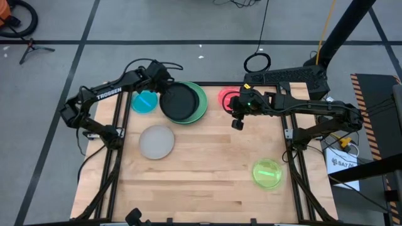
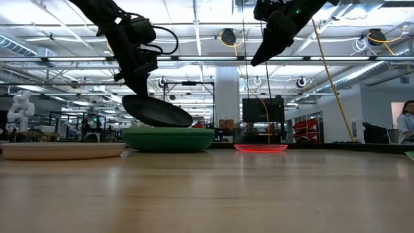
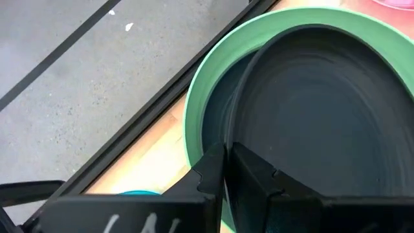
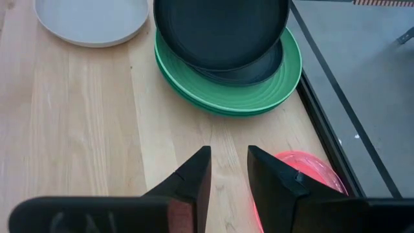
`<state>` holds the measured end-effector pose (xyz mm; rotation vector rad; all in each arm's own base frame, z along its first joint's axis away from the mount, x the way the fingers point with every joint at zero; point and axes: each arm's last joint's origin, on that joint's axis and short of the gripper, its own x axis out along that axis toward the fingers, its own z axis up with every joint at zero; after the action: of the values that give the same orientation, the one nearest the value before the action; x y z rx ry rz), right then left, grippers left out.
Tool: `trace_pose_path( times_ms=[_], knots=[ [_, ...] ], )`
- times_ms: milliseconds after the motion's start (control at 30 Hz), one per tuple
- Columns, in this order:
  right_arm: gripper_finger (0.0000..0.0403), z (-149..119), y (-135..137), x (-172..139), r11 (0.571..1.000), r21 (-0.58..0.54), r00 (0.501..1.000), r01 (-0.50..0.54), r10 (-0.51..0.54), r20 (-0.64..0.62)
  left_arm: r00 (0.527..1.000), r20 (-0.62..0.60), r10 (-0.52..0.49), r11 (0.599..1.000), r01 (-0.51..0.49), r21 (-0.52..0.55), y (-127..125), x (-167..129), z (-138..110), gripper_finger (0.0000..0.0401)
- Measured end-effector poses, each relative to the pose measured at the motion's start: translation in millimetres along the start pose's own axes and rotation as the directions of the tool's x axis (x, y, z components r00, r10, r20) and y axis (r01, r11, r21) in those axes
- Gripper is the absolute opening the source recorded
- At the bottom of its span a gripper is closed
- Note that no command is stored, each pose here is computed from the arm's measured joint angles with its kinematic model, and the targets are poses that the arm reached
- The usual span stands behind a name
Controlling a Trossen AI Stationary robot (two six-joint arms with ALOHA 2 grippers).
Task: Stack plastic plates
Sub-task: Stack the black plate on the dark blue plate, then stack the gray plate on the black plate
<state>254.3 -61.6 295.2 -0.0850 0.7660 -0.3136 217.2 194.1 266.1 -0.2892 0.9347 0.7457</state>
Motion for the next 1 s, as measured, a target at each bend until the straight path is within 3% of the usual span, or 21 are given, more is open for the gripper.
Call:
trace_pose_path(
  times_ms=[733,867,1000],
  knots=[
    [0.0093,0.0,0.0,0.0,1.000,0.000,1.000,-0.001,0.001,0.000,1.000,0.011,-0.017,0.997,0.018,-0.069,-0.5,0.0,1.1,0.0038],
    [0.0093,0.0,0.0,0.0,1.000,0.000,1.000,-0.001,0.001,0.000,0.998,0.032,0.062,0.987,-0.056,-0.152,3.1,0.0,3.2,0.0052],
    [0.0093,0.0,0.0,0.0,1.000,0.000,1.000,-0.001,0.001,0.001,0.997,0.041,0.071,0.988,-0.065,-0.138,3.6,-0.1,4.1,0.0055]
  ],
)
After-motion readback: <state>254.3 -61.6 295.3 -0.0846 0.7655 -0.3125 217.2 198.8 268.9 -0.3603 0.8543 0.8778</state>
